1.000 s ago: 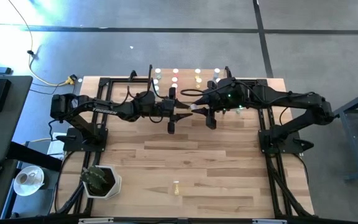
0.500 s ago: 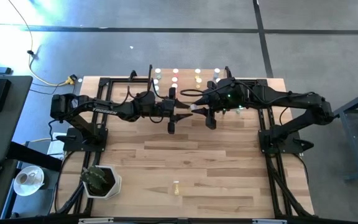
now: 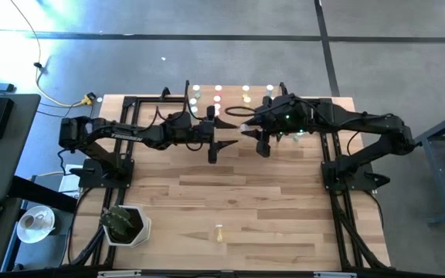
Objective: Pick and place medicine bottles onto shelf by color
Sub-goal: Put the yellow pill bottle on the shelf
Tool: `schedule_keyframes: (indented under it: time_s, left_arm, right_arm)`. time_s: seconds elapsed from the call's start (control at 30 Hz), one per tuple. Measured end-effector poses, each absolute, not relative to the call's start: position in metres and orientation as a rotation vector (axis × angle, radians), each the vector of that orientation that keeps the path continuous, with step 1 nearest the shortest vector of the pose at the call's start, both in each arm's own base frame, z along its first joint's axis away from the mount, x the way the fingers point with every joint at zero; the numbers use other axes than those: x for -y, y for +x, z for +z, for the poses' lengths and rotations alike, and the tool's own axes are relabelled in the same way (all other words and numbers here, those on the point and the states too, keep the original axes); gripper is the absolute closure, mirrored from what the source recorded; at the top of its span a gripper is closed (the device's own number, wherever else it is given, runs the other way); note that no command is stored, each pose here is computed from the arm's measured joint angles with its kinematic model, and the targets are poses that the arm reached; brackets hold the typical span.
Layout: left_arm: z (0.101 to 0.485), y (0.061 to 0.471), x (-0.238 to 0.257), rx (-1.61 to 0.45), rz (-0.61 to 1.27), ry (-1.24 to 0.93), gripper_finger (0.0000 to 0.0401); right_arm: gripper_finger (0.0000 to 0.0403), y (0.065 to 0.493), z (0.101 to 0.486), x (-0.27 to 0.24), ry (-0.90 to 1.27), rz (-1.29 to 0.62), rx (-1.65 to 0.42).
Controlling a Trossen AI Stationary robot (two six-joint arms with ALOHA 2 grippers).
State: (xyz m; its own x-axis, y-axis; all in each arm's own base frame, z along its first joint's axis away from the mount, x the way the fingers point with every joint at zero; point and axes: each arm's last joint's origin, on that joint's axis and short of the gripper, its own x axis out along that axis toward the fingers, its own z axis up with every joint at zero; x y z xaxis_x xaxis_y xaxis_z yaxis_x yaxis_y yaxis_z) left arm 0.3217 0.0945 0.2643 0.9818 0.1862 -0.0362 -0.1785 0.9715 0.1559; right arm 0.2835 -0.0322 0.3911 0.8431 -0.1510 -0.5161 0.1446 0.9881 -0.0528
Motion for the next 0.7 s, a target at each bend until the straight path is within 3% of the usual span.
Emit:
schedule_keyframes:
  time_s: [0.47,0.7]
  left_arm:
    - [0.304,0.279,-0.095,-0.098,0.261,0.142,0.0176]
    - [0.321,0.252,-0.093,-0.125,0.279,0.134,0.0176]
  right_arm:
    - [0.0297,0.262,0.448,0.063,-0.143,-0.338,-0.443]
    - [0.0297,0.253,0.436,0.104,-0.054,-0.466,-0.467]
